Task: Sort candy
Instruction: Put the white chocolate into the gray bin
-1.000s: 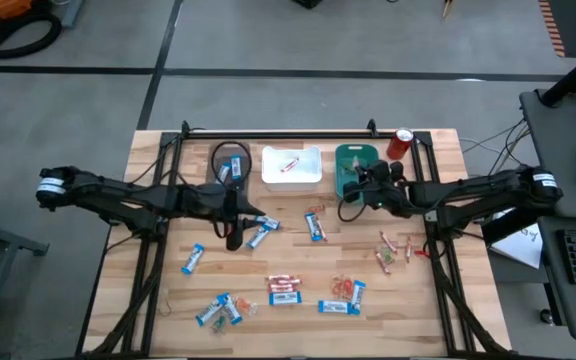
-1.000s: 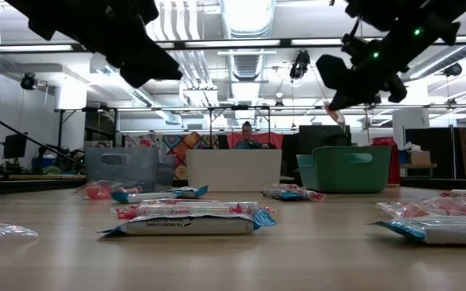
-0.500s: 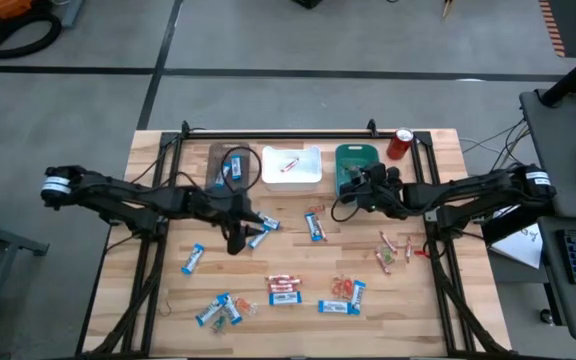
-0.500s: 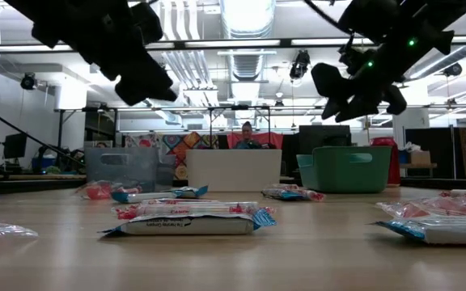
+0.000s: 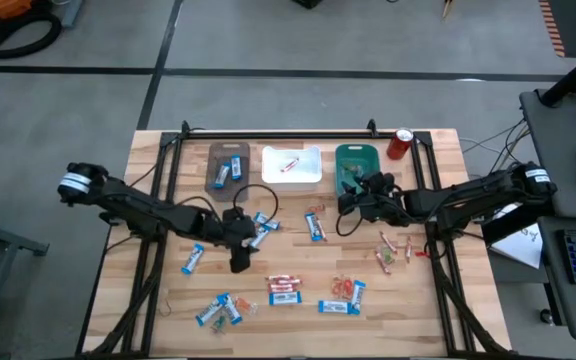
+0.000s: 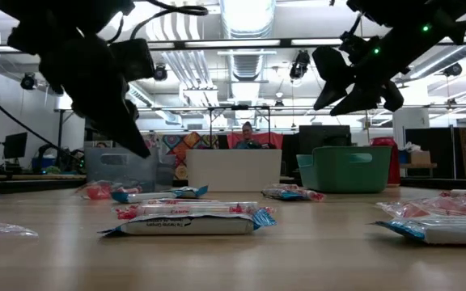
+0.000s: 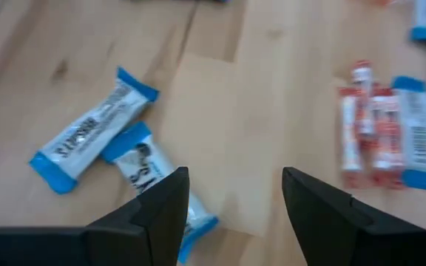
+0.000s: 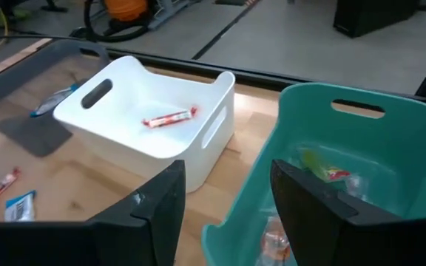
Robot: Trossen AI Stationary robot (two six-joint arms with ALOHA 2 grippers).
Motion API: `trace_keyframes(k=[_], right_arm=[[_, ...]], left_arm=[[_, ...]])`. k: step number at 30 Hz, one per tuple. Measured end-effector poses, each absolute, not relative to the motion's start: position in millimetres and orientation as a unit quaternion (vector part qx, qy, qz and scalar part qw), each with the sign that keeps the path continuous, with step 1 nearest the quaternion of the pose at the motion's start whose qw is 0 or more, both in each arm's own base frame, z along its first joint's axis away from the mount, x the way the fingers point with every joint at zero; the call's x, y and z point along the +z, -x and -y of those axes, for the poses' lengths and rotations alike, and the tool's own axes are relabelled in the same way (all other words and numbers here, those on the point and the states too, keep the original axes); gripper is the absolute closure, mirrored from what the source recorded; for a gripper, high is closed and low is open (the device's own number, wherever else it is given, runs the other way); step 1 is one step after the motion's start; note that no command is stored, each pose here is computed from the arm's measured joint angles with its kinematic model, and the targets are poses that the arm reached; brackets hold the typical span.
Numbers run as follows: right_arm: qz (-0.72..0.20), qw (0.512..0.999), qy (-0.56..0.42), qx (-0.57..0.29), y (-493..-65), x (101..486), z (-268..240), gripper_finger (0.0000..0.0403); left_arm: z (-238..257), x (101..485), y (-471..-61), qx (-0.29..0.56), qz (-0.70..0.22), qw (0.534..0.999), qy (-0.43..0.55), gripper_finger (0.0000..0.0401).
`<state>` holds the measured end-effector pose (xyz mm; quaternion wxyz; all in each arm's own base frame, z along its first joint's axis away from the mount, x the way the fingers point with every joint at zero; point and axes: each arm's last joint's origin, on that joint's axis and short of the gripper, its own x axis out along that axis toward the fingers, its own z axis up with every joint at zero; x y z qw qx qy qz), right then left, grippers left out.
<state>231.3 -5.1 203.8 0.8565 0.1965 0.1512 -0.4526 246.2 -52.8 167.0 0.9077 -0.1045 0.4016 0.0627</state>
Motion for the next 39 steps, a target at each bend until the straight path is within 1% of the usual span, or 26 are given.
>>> trace_keyframes(k=[8, 22, 25, 27, 29, 36, 39], right_arm=[[-0.156, 0.866, -0.192, -0.434, -231.3, 203.7, -4.6, 0.0213], [-0.156, 0.869, -0.193, -0.428, -231.2, 203.8, -8.9, 0.0213], [-0.155, 0.869, -0.193, -0.428, -231.2, 203.8, -8.9, 0.0213], [-0.155, 0.869, -0.193, -0.428, -231.2, 203.8, -8.9, 0.0213], [-0.155, 0.869, -0.193, -0.428, -231.2, 203.8, -8.9, 0.0213], [-0.155, 0.869, -0.193, -0.428, -231.2, 203.8, -8.9, 0.0213], [-0.155, 0.869, -0.193, -0.428, -231.2, 203.8, -8.9, 0.0213]], left_arm=[[53.1, 145.7, -254.4, 0.133, -0.406, 0.901, 0.071, 0.0202], [54.3, 112.3, -261.2, 0.158, -0.447, 0.879, 0.05, 0.0202], [54.4, 109.0, -261.4, 0.159, -0.453, 0.876, 0.048, 0.0208], [54.5, 108.7, -261.5, 0.156, -0.454, 0.876, 0.046, 0.0222], [54.7, 108.6, -261.3, 0.152, -0.456, 0.876, 0.043, 0.0245], [54.8, 110.0, -260.3, 0.142, -0.46, 0.875, 0.04, 0.0342], [56.0, 114.2, -260.1, 0.128, -0.457, 0.879, 0.043, 0.0362]])
